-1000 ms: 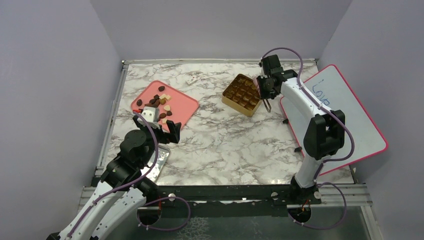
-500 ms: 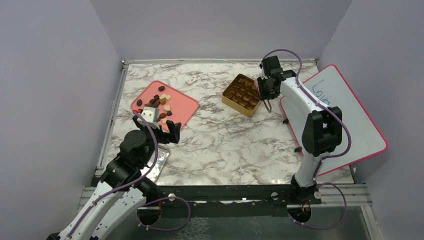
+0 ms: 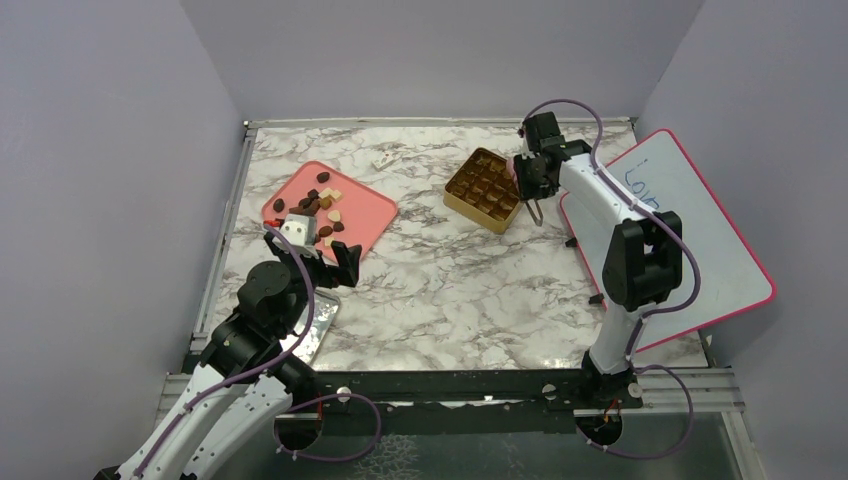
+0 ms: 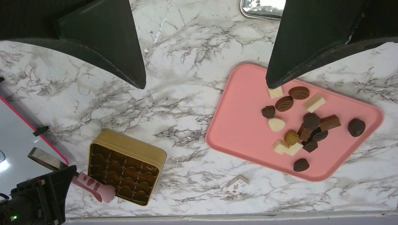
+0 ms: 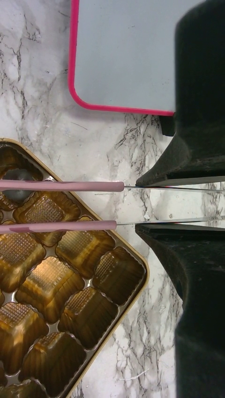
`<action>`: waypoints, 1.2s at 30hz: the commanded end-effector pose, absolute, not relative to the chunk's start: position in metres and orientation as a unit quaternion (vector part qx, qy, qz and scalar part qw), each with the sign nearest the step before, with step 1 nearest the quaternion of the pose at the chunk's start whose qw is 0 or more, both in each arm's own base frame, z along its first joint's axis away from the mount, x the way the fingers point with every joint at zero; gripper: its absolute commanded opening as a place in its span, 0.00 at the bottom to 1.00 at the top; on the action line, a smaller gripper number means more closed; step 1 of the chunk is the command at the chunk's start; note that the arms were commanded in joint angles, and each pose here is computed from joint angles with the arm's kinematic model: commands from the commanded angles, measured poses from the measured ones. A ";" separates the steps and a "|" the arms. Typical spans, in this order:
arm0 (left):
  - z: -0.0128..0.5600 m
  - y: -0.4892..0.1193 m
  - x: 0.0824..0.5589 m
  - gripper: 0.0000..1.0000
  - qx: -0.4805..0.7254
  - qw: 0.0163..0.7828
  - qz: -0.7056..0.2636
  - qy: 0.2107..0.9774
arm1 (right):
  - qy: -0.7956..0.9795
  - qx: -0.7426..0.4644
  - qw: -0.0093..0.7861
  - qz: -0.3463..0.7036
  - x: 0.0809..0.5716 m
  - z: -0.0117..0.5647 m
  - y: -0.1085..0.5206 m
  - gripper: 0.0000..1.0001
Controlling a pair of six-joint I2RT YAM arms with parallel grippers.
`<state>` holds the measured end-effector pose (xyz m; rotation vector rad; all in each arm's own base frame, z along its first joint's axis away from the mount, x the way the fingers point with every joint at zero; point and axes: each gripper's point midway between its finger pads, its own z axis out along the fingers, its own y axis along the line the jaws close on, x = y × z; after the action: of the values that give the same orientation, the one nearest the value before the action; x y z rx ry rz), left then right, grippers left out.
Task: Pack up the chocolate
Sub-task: Place the fake chocolate in the packing box.
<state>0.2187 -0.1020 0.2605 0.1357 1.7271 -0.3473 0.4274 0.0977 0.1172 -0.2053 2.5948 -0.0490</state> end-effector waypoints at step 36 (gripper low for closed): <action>0.249 -0.185 0.263 0.99 -0.020 0.472 -0.247 0.846 | 0.824 -0.255 0.456 0.217 0.336 0.227 0.219 0.36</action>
<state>0.2552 -0.1596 0.2236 0.0135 2.0731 -0.4604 0.3454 0.1903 0.2096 -0.5271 2.1741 0.4608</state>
